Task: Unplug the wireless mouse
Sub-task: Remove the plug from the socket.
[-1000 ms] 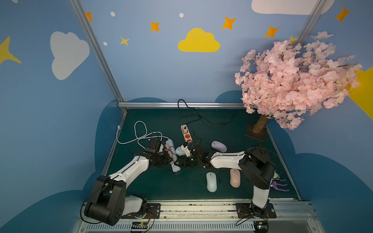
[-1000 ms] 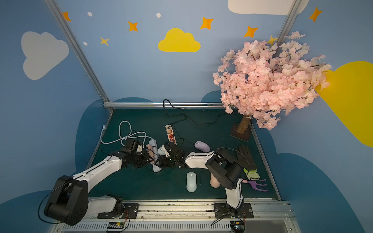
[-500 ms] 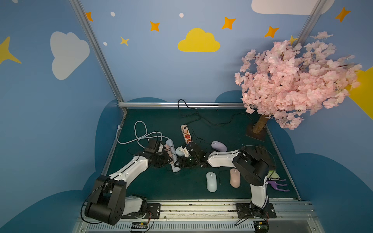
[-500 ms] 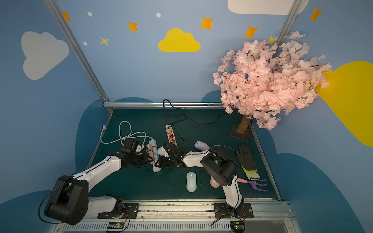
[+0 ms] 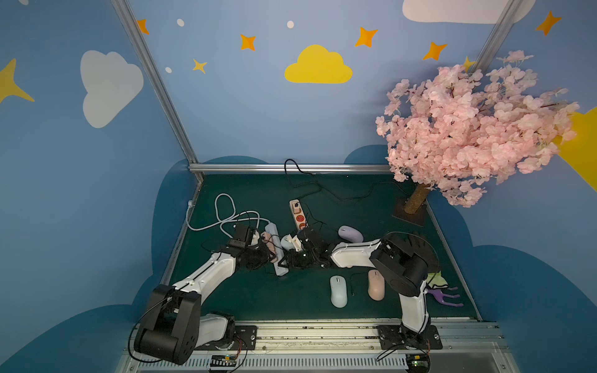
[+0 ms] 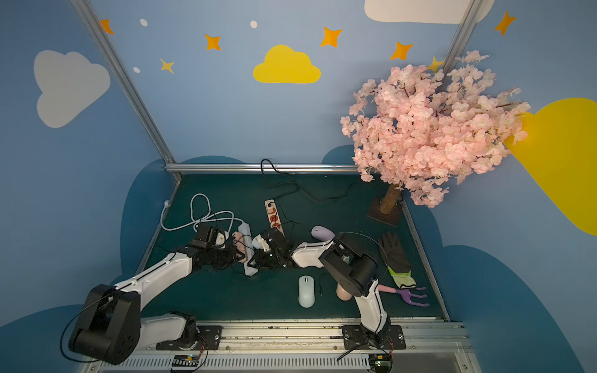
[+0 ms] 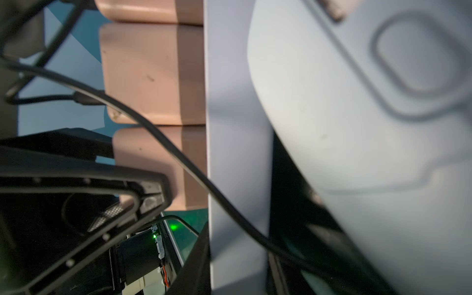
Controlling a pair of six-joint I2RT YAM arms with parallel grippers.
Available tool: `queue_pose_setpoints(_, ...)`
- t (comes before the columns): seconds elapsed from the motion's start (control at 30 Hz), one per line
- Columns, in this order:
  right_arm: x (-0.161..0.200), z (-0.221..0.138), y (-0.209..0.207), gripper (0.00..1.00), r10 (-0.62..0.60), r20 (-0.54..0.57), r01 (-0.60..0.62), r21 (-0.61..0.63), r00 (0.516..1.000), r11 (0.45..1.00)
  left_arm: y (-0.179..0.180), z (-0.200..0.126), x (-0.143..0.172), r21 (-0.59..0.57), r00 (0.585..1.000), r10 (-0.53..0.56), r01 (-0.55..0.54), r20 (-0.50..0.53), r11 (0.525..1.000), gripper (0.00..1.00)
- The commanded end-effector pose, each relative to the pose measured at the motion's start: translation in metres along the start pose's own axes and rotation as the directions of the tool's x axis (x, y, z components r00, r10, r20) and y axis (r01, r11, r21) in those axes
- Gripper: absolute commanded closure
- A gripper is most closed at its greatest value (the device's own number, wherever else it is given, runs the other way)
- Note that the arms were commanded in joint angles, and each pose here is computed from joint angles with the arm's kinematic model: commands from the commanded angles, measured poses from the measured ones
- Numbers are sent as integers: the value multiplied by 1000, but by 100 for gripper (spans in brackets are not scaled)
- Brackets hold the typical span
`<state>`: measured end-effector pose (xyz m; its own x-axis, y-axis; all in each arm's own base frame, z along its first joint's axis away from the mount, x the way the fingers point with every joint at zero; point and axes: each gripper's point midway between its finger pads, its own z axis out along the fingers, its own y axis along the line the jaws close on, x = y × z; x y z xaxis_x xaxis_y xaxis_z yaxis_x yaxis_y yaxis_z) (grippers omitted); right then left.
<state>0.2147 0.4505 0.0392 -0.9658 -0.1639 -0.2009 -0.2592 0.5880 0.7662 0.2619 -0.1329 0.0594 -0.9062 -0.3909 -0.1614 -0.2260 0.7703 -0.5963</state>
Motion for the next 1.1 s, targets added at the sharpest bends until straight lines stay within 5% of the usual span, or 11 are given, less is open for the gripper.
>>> queue_pose_setpoints(0.0,0,1,-19,96,67,28,-68,51,997,996,-18,-9,3,92,999,37,-38,10,995,97)
queue_pose_setpoints(0.3,3,-1,-21,100,68,28,-70,88,997,994,4,-14,7,11,998,22,-22,58,1000,96)
queue_pose_setpoints(0.57,5,-6,-30,100,64,44,-70,132,997,989,-10,-27,-1,85,991,15,-27,136,996,96)
queue_pose_setpoints(0.8,9,-4,-27,100,30,25,-34,155,999,987,3,-38,-3,-131,989,83,-67,122,989,96)
queue_pose_setpoints(0.9,9,-4,-27,100,36,26,-39,151,999,988,0,-41,-3,-104,989,66,-53,129,993,96)
queue_pose_setpoints(1.07,9,-4,-28,100,47,33,-51,138,998,989,-12,-32,2,110,991,-24,9,135,994,96)
